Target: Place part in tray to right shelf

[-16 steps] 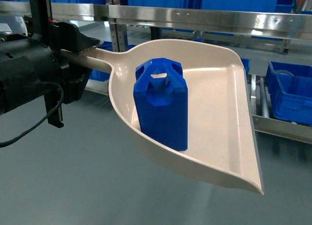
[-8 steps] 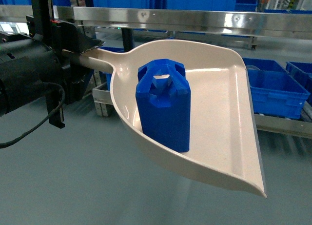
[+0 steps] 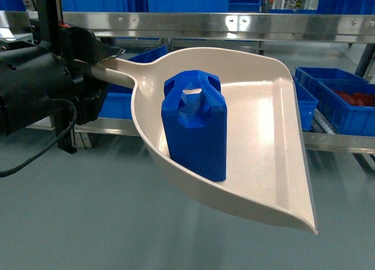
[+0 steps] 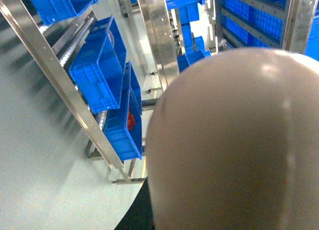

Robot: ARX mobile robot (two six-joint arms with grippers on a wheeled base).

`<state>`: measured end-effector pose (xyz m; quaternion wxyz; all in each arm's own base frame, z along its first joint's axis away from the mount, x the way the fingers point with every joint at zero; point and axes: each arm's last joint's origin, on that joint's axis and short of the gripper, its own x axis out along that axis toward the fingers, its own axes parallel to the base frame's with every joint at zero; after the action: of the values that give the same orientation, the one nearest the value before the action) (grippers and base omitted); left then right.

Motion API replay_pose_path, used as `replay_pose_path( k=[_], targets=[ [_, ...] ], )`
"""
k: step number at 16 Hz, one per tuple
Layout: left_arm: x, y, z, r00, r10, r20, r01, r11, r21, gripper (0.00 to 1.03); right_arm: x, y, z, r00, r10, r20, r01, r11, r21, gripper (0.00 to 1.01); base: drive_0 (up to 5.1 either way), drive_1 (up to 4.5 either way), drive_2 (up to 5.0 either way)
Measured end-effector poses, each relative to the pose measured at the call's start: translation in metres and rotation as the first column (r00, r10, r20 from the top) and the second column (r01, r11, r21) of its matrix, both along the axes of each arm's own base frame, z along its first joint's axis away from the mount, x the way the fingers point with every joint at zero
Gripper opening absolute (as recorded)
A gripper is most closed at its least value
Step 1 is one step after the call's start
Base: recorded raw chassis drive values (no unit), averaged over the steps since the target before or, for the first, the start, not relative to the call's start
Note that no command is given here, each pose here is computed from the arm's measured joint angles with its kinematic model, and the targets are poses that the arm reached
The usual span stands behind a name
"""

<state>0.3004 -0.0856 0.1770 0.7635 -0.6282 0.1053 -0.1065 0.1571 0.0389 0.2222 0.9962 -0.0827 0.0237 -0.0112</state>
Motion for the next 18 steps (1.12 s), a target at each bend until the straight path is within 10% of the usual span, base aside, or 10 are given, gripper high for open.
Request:
replay_pose_path(
  k=[18],
  targets=[
    [-0.0001, -0.0003, 0.0000, 1.000, -0.002, 0.000, 0.002, 1.0000, 0.000, 0.18, -0.0001, -0.0001, 0.0002, 1.000, -0.002, 0.001, 0.002, 1.0000, 0.000, 0.98, -0.9, -0.90, -0.9]
  ],
)
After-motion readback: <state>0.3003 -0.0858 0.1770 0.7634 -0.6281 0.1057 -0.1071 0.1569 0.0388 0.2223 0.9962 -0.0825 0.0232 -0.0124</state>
